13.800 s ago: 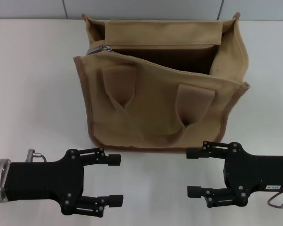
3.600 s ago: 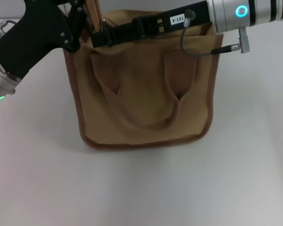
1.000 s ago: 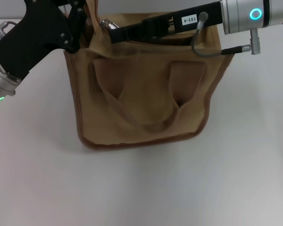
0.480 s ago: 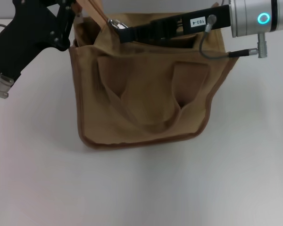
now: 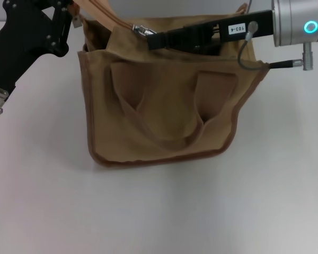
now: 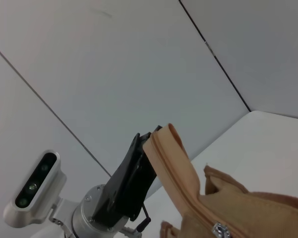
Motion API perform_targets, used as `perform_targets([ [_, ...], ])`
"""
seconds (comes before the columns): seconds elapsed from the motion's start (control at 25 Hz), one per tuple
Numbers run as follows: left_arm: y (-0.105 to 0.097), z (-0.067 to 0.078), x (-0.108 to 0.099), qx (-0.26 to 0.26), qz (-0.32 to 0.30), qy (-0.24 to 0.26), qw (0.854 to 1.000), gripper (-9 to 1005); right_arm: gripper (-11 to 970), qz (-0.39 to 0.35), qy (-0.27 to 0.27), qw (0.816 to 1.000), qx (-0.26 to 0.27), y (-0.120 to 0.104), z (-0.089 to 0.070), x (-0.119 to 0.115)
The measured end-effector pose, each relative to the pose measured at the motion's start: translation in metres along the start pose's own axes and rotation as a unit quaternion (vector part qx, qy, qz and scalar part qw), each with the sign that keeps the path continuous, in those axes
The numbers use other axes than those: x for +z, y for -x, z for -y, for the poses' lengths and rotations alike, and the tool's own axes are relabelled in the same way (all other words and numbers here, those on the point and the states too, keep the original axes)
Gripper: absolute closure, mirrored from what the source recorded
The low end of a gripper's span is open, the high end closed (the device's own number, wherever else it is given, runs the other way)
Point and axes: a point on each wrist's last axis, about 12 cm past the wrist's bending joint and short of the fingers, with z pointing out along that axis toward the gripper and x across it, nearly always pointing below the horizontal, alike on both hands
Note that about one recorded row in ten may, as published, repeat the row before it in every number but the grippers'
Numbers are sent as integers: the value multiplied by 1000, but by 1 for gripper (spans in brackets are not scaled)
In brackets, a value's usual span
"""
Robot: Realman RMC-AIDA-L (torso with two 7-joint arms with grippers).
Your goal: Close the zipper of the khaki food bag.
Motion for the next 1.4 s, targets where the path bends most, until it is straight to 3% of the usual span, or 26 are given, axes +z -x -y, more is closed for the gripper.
perform_targets([
  [1.4, -3, -6, -10, 1, -17, 40, 999, 947, 843, 98, -61, 993, 36, -49, 14, -80],
])
